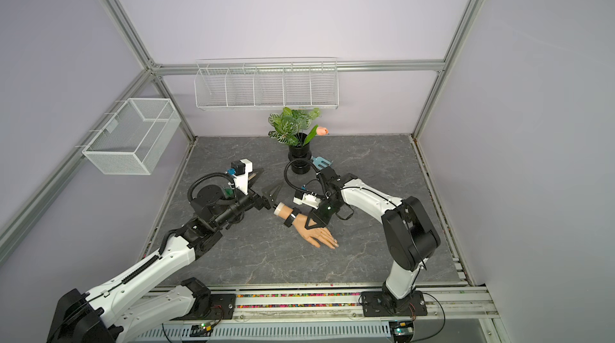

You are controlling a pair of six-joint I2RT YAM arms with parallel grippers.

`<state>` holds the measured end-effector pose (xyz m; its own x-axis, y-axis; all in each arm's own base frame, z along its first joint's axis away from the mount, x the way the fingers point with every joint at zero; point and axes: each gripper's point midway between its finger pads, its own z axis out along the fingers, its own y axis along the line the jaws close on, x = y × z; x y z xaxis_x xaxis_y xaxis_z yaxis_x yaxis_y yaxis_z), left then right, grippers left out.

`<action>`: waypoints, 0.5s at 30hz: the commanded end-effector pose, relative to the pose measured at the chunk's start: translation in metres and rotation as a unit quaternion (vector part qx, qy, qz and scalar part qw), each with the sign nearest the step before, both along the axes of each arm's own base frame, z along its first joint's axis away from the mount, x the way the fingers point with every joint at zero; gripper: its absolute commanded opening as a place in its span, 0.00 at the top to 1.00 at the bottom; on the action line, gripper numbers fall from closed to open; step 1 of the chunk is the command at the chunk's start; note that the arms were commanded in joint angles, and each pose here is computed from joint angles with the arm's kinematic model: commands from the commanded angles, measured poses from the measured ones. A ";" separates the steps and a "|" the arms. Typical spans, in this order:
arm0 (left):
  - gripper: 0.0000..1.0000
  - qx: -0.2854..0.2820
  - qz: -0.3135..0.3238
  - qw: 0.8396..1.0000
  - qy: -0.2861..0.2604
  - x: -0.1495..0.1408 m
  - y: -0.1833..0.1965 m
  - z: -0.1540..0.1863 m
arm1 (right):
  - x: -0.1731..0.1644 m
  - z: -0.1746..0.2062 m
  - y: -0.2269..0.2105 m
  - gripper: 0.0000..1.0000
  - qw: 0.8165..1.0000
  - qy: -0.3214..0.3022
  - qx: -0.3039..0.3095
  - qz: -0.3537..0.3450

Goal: Take off the watch
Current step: Adjust the hand at the center of the board.

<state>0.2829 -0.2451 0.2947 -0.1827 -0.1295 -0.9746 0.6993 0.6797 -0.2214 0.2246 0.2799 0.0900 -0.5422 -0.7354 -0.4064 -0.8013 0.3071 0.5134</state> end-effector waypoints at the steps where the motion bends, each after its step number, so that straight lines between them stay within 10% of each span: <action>1: 0.01 0.009 0.019 0.998 0.065 0.007 0.001 -0.028 | 0.004 0.003 0.005 0.85 0.999 0.044 0.000 -0.031; 15: 0.00 0.053 0.044 0.988 0.135 0.011 0.003 -0.091 | 0.040 -0.032 0.007 0.59 0.983 0.095 0.008 -0.156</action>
<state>0.2936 -0.2463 0.2154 -0.4125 -0.0691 -0.9083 0.5887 0.7407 -0.3237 0.2520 0.2796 0.0458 -0.7589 -0.6040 -0.2435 -0.6007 0.5050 0.6198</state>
